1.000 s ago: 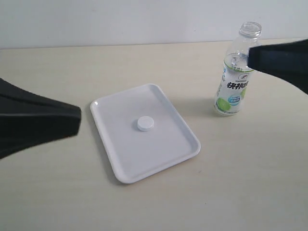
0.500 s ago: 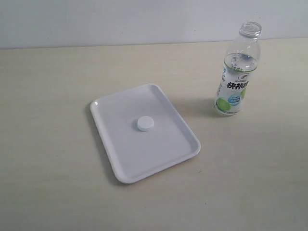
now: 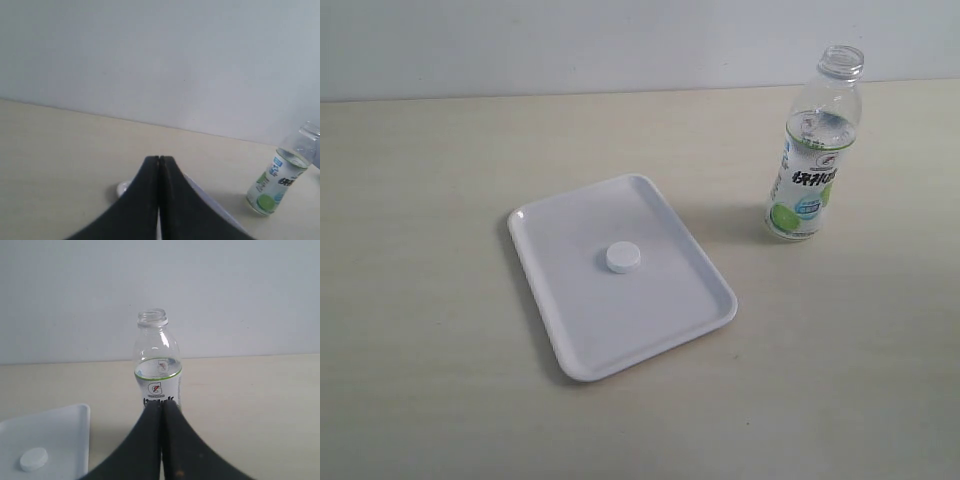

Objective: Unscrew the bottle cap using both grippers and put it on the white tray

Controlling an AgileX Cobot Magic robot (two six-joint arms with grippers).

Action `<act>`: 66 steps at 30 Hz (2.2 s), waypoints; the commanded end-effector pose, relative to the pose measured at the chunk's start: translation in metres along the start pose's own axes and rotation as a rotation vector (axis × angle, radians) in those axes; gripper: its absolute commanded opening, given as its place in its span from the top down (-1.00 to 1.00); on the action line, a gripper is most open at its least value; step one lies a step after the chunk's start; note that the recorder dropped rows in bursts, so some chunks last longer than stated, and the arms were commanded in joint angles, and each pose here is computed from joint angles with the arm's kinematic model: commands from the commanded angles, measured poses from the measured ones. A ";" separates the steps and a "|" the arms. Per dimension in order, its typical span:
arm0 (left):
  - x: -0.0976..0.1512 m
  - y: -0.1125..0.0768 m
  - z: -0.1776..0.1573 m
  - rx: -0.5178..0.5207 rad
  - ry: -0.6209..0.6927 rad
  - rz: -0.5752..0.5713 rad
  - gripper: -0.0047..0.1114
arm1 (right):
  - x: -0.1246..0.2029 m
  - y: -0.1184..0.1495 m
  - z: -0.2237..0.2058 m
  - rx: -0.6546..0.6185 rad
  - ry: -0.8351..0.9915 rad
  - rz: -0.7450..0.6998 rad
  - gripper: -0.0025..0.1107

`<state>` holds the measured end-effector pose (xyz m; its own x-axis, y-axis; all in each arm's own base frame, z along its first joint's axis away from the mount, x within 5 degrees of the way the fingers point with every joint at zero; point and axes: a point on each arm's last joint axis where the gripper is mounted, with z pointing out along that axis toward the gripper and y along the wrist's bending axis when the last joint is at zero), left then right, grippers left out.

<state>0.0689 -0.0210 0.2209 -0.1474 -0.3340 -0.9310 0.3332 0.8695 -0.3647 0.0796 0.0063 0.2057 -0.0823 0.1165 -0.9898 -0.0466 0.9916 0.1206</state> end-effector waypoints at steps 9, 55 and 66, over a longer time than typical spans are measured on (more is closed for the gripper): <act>0.004 -0.002 -0.001 0.025 0.028 -0.051 0.92 | 0.001 -0.001 0.000 0.008 -0.001 -0.001 0.96; 0.004 -0.003 -0.001 0.037 0.031 -0.052 0.92 | 0.001 -0.020 -0.026 0.295 -0.101 -0.015 0.96; 0.004 -0.003 -0.001 0.037 0.031 -0.052 0.92 | 0.002 -0.018 -0.025 0.266 -0.098 0.037 0.96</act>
<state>0.0673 -0.0244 0.2186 -0.1966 -0.3678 -0.9089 0.3530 0.8383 -0.4155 0.0553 -0.0131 0.2050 0.0073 0.1122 -0.9937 0.2190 0.9694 0.1111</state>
